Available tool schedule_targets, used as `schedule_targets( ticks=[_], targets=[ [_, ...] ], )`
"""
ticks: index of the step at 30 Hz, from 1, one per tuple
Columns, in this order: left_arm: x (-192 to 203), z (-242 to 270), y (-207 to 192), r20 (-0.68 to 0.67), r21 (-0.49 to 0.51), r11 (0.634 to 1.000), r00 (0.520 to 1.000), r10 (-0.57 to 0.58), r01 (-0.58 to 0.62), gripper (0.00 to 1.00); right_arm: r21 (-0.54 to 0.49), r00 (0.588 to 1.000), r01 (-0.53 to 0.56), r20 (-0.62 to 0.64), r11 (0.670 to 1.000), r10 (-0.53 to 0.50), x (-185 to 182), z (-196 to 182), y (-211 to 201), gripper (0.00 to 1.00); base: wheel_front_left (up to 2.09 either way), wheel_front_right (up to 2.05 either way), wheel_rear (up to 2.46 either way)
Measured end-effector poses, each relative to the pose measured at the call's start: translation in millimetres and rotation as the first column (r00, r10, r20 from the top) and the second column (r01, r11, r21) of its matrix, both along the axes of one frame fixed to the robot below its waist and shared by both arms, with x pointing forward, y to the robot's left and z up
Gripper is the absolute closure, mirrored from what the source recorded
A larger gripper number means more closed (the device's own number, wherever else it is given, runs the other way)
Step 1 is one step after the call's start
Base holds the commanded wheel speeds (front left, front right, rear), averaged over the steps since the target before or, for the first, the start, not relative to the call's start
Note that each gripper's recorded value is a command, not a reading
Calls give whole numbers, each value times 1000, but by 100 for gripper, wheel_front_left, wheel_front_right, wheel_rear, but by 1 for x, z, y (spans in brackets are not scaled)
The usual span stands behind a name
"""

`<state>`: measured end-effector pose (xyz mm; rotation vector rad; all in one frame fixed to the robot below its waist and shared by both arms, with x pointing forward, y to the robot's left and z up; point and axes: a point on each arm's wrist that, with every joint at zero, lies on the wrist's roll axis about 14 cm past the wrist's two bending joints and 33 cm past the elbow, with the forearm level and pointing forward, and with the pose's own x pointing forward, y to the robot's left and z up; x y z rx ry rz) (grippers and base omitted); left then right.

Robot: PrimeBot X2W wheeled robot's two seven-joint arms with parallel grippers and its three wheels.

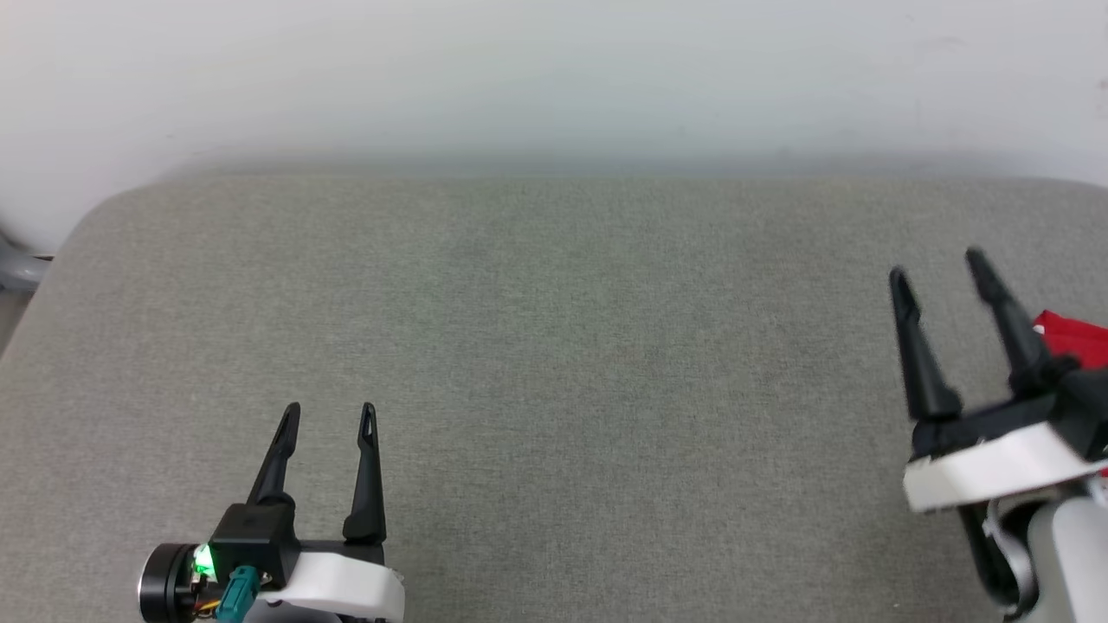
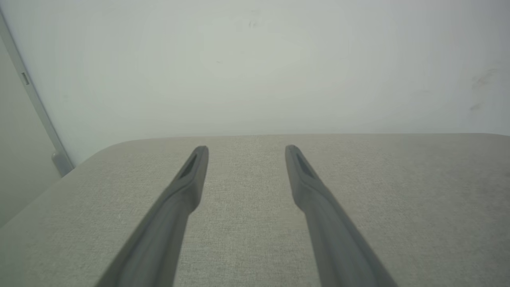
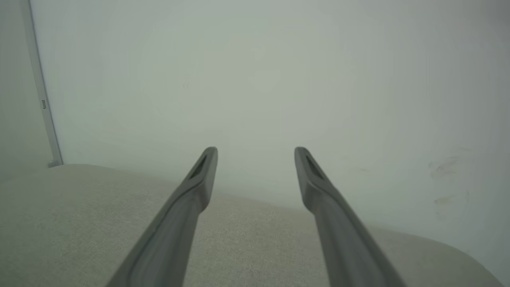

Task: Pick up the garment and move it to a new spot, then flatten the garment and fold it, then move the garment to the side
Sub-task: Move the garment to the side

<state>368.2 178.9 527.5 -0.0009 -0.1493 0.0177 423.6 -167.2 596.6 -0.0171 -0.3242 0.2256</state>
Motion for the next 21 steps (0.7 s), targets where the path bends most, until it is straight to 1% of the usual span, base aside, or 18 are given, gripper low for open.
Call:
schedule_targets(
  ticks=[3, 9, 21],
  targets=[
    [-9, 0, 4, -1, -7, 1000, 1000, 15, -15, 0, 43, 998, 2, -56, 999, 0, -12, -19, 4, 0, 0, 0, 0],
    [-22, -1, 8, -2, -14, 999, 1000, 30, -30, 0, 89, 991, 45, -133, 995, -33, -38, -47, -2, 0, 0, 0, 0],
    [-30, -5, 1, -13, -23, 1000, 1000, 8, -8, 0, 126, 980, 127, -168, 984, -105, -76, -61, -16, 0, 0, 0, 0]
  ],
)
